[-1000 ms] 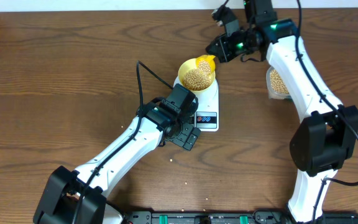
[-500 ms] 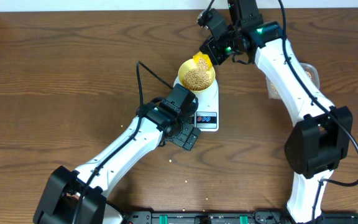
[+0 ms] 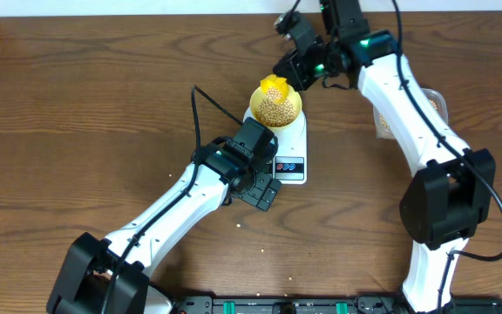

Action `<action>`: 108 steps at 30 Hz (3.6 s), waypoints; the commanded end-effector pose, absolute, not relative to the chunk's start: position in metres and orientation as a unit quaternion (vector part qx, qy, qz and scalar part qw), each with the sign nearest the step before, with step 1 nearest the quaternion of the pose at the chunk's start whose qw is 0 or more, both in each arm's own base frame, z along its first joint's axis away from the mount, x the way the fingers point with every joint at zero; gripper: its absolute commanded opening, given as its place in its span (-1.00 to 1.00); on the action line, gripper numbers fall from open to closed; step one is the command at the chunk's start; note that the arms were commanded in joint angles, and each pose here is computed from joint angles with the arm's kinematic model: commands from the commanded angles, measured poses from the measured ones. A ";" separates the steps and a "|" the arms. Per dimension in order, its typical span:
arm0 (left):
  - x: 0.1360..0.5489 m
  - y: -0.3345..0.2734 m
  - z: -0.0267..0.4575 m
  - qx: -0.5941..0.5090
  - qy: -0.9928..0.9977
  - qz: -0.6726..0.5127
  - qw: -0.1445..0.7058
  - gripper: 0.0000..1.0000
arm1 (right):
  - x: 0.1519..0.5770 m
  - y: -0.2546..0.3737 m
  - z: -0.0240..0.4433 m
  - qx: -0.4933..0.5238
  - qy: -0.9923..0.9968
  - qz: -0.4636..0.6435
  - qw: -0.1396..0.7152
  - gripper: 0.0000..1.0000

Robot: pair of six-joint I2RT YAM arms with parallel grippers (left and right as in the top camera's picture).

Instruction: Scoop item into bowl and weigh 50g on scale

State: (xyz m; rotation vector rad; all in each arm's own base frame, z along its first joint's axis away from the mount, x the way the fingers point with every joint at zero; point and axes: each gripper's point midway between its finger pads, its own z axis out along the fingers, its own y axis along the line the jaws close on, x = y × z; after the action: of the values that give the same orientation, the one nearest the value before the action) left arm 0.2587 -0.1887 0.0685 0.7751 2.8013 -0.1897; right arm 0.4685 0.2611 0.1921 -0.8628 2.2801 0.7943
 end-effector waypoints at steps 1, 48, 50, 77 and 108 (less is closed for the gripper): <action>0.261 -0.188 0.071 0.257 0.957 -0.063 0.118 0.96 | 0.472 0.255 0.208 -0.278 0.852 0.348 0.277 -0.98; 0.266 -0.182 0.071 0.254 0.958 -0.041 0.126 0.96 | 0.506 0.231 0.255 -0.274 0.792 0.407 0.363 -0.98; 0.266 -0.181 0.071 0.253 0.958 -0.038 0.127 0.96 | 0.508 0.232 0.257 -0.277 0.789 0.407 0.369 -0.98; 0.342 -0.155 0.113 0.161 0.955 -0.002 0.248 0.96 | 0.509 0.234 0.257 -0.261 0.794 0.412 0.364 -0.98; 0.423 0.131 0.185 -0.253 0.888 -0.003 0.383 0.96 | 0.525 0.216 0.256 -0.140 0.828 0.425 0.337 -0.98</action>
State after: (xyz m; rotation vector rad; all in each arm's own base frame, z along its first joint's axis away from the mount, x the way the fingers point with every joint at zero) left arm 0.4226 0.1409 0.1904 -0.6578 2.2340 0.0389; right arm 0.5268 0.2171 0.2424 -0.4352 2.1604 0.9999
